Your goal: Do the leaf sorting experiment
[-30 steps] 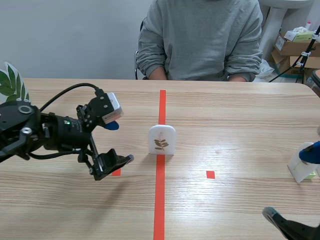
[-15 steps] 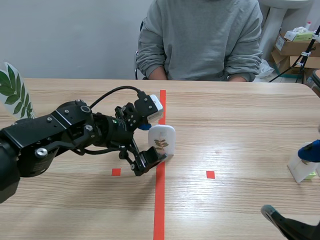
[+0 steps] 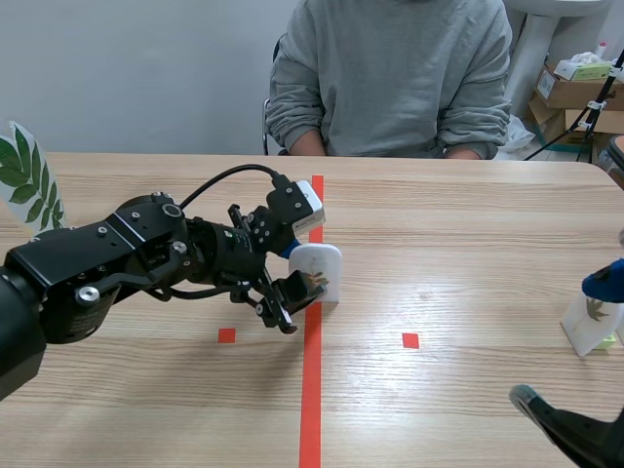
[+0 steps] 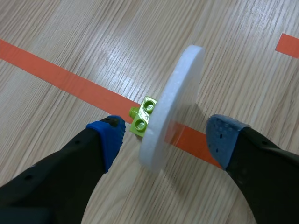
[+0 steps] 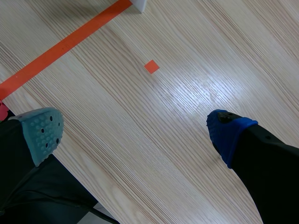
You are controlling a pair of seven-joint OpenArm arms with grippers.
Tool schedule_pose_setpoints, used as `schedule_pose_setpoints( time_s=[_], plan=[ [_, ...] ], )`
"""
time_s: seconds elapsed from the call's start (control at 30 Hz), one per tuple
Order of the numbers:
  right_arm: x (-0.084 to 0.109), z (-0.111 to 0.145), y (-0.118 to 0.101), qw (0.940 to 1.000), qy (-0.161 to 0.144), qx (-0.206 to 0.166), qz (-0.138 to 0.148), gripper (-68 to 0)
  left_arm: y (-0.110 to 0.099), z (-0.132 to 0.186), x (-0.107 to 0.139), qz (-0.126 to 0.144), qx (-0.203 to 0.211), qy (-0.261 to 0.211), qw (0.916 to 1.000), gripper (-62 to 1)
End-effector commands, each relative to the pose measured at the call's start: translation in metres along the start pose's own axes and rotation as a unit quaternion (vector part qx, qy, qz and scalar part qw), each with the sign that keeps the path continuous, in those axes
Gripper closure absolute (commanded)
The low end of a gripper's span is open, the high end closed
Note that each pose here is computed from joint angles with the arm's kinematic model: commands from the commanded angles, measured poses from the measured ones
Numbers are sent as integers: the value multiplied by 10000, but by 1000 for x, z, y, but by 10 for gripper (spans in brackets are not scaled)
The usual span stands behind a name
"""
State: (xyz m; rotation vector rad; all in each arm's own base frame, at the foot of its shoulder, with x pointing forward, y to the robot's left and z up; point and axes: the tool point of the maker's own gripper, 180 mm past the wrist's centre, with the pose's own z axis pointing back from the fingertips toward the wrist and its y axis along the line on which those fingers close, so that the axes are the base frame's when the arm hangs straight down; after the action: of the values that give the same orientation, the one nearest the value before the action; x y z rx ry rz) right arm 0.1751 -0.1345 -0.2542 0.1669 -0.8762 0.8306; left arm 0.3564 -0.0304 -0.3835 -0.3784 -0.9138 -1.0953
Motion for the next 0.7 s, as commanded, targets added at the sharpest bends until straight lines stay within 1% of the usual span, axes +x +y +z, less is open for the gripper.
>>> schedule_pose_setpoints(
  time_s=[0.0,0.13,0.23,0.43,0.5,0.6,0.67],
  plan=[
    [1,0,1,10000,-31,32,15,-638,3,1,16,-36,23,-232,9997,-350],
    [1,0,1,10000,-31,32,15,-638,3,1,17,-34,21,-237,9997,-255],
    [1,0,1,10000,-31,32,15,-638,3,1,18,23,16,-272,9996,-190],
    [1,0,1,10000,-29,32,15,-638,2,1,23,157,-10,-390,9991,-81],
    [0,0,1,10000,-16,31,17,-638,2,1,23,157,-10,-390,9991,-63],
    [0,0,0,10000,-3,25,28,-638,3,1,24,155,-8,-394,9991,-61],
    [-1,0,0,10000,9,18,38,-638,4,4,26,232,-3,-437,9988,-61]
  ],
)
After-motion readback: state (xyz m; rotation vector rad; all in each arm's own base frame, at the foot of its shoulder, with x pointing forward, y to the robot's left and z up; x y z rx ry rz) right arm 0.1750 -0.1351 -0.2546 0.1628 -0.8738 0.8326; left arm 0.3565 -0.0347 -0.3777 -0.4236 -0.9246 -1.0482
